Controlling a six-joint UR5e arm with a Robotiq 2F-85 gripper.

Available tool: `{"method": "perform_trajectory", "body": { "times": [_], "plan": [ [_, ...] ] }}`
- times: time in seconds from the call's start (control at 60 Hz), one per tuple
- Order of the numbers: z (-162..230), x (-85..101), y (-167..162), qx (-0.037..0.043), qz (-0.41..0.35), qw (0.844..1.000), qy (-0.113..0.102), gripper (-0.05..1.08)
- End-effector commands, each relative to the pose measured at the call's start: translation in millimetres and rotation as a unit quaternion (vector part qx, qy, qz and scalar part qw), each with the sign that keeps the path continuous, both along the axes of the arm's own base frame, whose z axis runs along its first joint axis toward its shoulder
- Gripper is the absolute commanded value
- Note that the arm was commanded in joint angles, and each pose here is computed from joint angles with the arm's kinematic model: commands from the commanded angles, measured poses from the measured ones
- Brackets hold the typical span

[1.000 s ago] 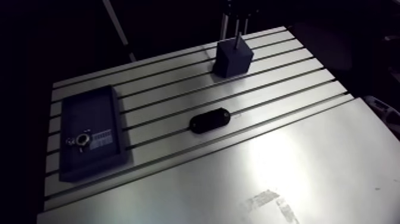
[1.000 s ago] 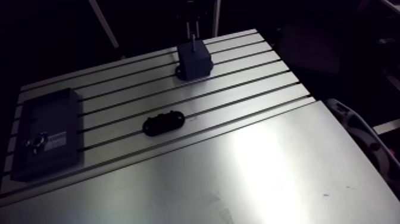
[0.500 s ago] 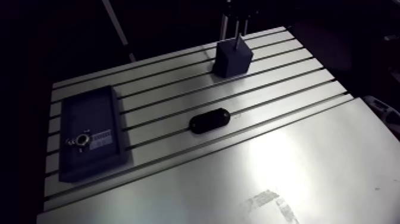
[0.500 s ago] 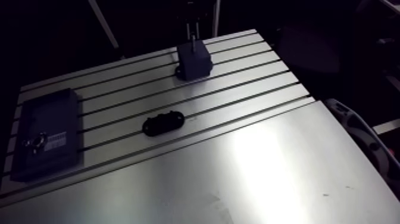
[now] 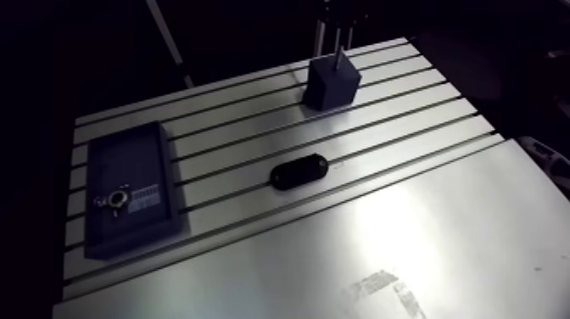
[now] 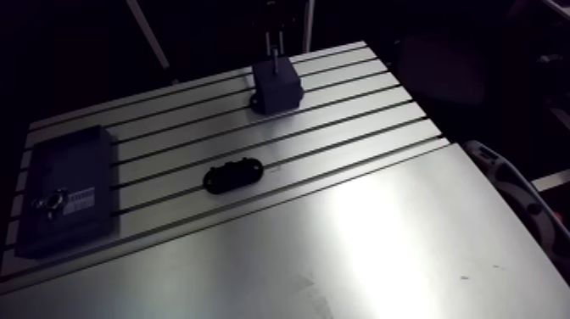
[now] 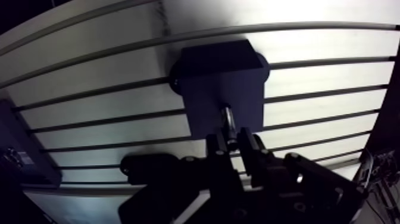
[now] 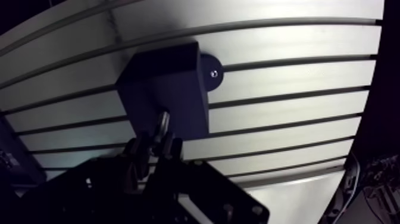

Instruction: Pick up the M10 bolt and insert it into the hole until fully seated.

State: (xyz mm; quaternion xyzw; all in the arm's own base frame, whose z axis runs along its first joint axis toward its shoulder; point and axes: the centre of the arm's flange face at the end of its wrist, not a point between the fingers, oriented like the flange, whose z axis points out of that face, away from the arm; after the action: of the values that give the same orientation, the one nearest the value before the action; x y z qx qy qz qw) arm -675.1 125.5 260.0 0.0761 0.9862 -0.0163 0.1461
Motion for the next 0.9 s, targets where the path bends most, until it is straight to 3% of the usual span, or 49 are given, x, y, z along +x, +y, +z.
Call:
{"method": "perform_trajectory", "body": {
  "times": [0.017,0.9],
  "plan": [
    [1.4,-0.5,-0.9,0.0004,0.001,1.000,0.001,1.08],
    [-1.4,-0.2,-0.1,-0.0004,0.000,1.000,-0.001,1.08]
  ]
}}
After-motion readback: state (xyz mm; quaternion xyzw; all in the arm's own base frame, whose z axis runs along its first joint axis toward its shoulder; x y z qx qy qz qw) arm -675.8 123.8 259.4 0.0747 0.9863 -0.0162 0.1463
